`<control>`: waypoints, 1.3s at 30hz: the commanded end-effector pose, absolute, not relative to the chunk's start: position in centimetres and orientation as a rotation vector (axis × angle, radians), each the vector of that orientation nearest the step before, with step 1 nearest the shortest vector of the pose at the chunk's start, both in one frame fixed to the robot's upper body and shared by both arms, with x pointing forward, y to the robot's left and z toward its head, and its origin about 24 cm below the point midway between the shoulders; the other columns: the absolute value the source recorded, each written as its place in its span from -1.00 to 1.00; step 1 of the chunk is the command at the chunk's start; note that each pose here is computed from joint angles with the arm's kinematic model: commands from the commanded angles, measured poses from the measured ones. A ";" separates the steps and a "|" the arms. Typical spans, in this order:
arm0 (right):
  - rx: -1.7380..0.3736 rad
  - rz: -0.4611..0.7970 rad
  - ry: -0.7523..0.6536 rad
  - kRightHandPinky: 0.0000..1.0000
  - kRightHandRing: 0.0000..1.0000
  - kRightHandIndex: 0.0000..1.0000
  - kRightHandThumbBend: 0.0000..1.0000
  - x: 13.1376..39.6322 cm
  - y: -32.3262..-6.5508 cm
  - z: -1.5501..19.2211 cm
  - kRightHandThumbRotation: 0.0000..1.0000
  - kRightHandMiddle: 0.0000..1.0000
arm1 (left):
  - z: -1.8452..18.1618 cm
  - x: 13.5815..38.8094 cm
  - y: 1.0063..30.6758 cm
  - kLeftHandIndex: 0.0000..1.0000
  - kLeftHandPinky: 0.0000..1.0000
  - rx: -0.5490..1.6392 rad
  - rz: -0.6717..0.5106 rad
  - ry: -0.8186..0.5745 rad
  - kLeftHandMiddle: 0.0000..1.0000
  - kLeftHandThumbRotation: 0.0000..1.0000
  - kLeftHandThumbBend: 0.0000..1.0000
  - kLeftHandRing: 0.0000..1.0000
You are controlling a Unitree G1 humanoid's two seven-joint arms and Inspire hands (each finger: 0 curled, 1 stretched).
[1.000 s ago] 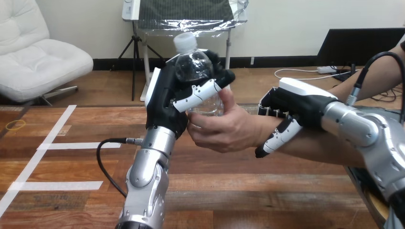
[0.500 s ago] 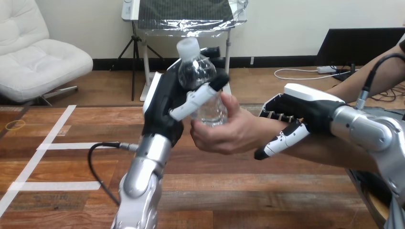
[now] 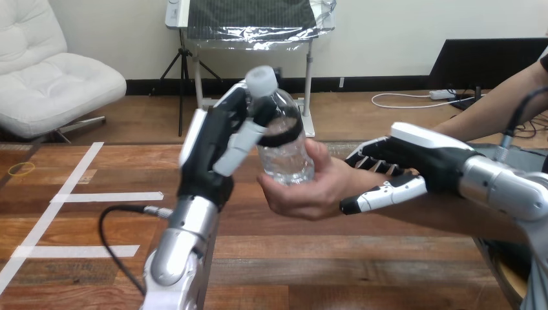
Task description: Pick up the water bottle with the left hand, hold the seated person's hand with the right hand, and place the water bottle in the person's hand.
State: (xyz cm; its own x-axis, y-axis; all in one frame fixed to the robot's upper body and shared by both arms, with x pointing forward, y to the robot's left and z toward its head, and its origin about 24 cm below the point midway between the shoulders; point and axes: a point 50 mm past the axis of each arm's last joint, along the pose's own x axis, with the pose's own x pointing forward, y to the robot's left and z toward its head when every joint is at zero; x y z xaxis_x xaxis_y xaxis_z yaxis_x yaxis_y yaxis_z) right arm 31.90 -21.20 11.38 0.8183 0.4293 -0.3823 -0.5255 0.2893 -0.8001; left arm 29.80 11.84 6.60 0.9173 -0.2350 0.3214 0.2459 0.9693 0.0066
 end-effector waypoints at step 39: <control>-0.856 0.374 -0.082 0.36 0.64 0.79 1.00 29.2 -23.9 12.3 0.84 0.71 | 9.5 25.7 14.1 0.65 0.93 -0.102 -0.180 -0.432 0.73 1.00 0.86 0.77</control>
